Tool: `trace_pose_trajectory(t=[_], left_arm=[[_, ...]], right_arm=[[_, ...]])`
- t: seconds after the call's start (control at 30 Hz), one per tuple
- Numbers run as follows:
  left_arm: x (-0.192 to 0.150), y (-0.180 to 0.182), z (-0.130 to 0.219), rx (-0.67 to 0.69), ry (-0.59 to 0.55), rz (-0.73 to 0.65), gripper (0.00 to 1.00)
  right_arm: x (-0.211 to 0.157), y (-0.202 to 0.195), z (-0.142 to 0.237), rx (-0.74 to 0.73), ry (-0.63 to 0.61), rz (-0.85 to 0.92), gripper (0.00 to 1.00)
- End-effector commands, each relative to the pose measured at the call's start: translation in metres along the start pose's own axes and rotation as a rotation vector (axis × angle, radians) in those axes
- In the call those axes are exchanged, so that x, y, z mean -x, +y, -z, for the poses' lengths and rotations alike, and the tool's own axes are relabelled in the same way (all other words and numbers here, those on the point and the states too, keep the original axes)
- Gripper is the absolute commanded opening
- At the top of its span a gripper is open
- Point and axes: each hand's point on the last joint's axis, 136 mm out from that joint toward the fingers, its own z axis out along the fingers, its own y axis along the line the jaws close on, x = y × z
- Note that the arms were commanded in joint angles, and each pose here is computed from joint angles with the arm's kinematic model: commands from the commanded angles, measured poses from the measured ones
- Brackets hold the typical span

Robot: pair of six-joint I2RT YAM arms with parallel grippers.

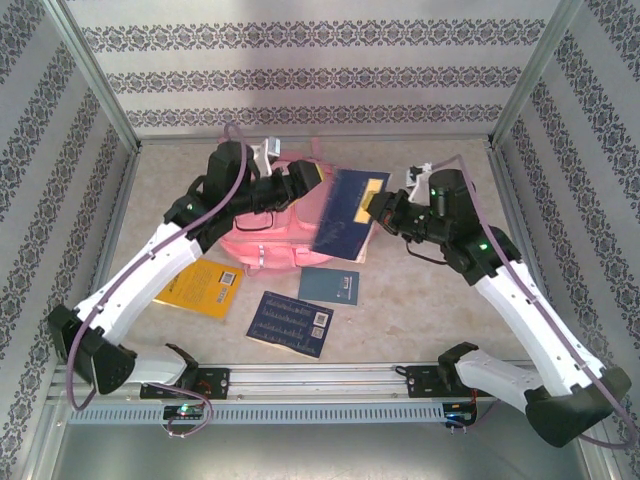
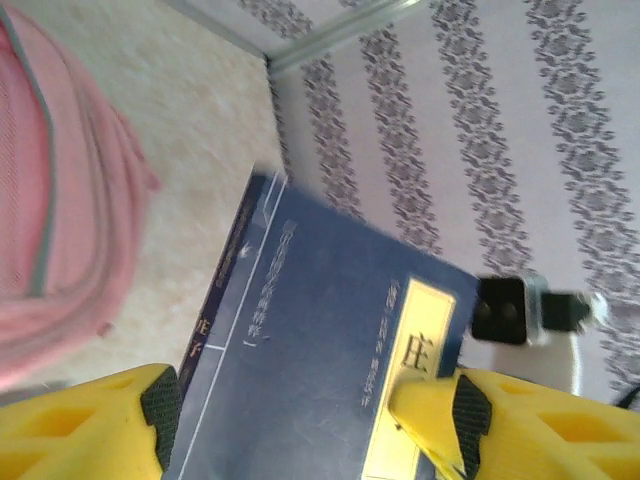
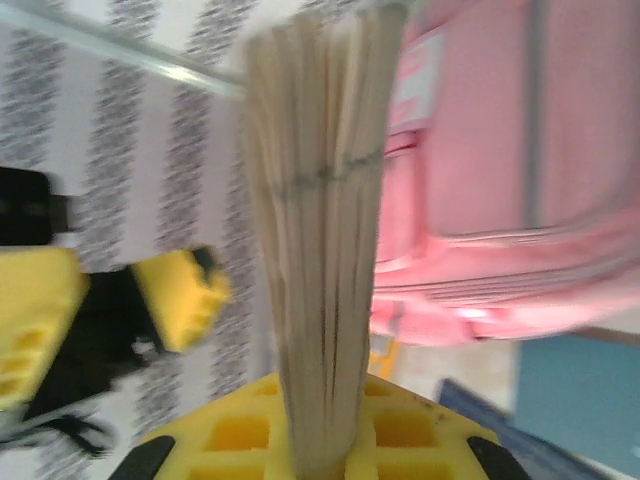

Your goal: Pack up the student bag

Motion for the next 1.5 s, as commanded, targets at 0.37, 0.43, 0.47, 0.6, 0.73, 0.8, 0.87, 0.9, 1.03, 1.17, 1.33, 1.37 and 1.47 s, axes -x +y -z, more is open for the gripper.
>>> trace_pose_trajectory(t=[0.37, 0.43, 0.47, 0.6, 0.73, 0.8, 0.87, 0.9, 1.03, 1.17, 1.33, 1.37, 1.47], left_arm=[[0.008, 0.107, -0.123, 0.343, 0.182, -0.107, 0.62], [0.01, 0.113, -0.143, 0.329, 0.198, -0.116, 0.56], [0.011, 0.118, -0.152, 0.334, 0.205, -0.123, 0.54], [0.015, 0.137, -0.173, 0.36, 0.234, -0.141, 0.46], [0.017, 0.145, -0.187, 0.345, 0.252, -0.14, 0.4], [0.016, 0.144, -0.192, 0.321, 0.26, -0.137, 0.35], [0.013, 0.145, -0.197, 0.312, 0.274, -0.128, 0.34], [0.012, 0.148, -0.198, 0.316, 0.279, -0.121, 0.34], [0.005, 0.159, -0.201, 0.34, 0.299, -0.107, 0.34], [0.0, 0.169, -0.205, 0.356, 0.319, -0.091, 0.34], [0.0, 0.17, -0.211, 0.34, 0.32, -0.081, 0.18], [0.001, 0.168, -0.212, 0.331, 0.317, -0.079, 0.12], [0.003, 0.158, -0.213, 0.307, 0.318, -0.081, 0.0]], right_arm=[[0.009, -0.093, 0.067, -0.506, -0.082, 0.09, 0.0], [0.008, -0.095, 0.071, -0.518, -0.072, 0.08, 0.0], [0.008, -0.096, 0.073, -0.523, -0.067, 0.074, 0.0], [0.006, -0.099, 0.08, -0.528, -0.06, 0.054, 0.0], [0.003, -0.106, 0.084, -0.537, -0.056, 0.036, 0.0], [-0.001, -0.11, 0.084, -0.542, -0.05, 0.029, 0.0], [-0.002, -0.114, 0.084, -0.544, -0.049, 0.015, 0.0], [-0.001, -0.114, 0.084, -0.542, -0.052, 0.012, 0.0], [0.003, -0.112, 0.085, -0.536, -0.069, 0.018, 0.0], [0.005, -0.113, 0.083, -0.534, -0.077, 0.014, 0.0], [0.006, -0.114, 0.08, -0.519, -0.081, 0.001, 0.0], [0.005, -0.114, 0.08, -0.518, -0.082, 0.002, 0.0], [0.005, -0.114, 0.081, -0.514, -0.084, 0.013, 0.0]])
